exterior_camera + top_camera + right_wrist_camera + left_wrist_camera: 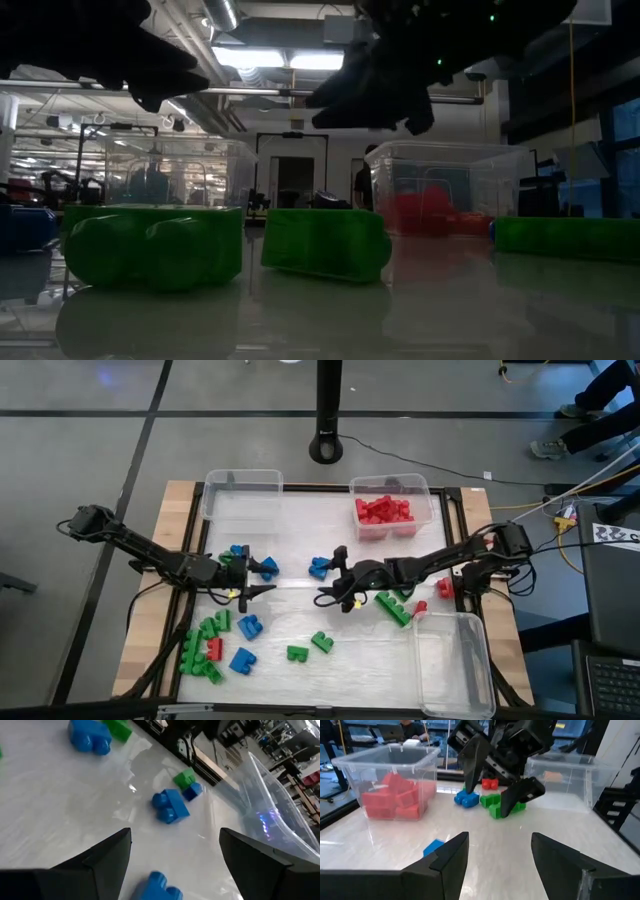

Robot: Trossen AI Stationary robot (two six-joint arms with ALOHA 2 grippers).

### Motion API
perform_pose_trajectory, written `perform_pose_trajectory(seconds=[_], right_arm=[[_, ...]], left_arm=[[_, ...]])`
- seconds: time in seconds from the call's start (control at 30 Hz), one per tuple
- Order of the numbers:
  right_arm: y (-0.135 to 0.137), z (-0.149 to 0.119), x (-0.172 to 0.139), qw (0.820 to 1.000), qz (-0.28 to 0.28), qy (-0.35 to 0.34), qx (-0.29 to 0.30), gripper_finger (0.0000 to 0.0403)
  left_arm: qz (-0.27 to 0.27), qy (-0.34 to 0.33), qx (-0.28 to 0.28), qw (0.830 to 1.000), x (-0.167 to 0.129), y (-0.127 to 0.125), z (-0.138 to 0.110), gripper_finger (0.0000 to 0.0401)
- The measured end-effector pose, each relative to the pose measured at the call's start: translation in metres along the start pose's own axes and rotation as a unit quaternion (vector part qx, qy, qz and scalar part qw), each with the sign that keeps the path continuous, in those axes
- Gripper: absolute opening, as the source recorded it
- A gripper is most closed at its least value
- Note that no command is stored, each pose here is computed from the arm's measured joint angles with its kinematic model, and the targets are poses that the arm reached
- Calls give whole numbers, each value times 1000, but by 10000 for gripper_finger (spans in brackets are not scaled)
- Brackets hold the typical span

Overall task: Sort blocks
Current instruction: Put the red game piece into the top right transparent bin

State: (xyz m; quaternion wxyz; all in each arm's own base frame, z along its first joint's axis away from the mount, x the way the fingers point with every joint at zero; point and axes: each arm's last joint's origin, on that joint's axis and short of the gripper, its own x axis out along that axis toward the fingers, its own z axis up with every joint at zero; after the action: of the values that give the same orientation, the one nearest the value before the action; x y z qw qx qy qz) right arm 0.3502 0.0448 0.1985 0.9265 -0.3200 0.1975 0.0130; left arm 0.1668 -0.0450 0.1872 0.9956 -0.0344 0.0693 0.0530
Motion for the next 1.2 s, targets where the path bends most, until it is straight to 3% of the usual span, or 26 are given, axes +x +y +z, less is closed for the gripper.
perform_pose_trajectory(seconds=[0.6,0.83,1.03,1.2], right_arm=[[3,-2,6,1000,3,-12,-5,303],[3,-2,6,1000,3,-11,-8,303],[3,-2,6,1000,3,-12,-6,303],[4,-3,7,1000,3,-13,5,303]], left_arm=[[-1,14,30,999,0,0,-3,205],[-8,17,66,998,-1,-2,-4,205],[-9,-45,103,994,-1,-3,9,205],[-25,-38,143,989,3,-10,25,205]])
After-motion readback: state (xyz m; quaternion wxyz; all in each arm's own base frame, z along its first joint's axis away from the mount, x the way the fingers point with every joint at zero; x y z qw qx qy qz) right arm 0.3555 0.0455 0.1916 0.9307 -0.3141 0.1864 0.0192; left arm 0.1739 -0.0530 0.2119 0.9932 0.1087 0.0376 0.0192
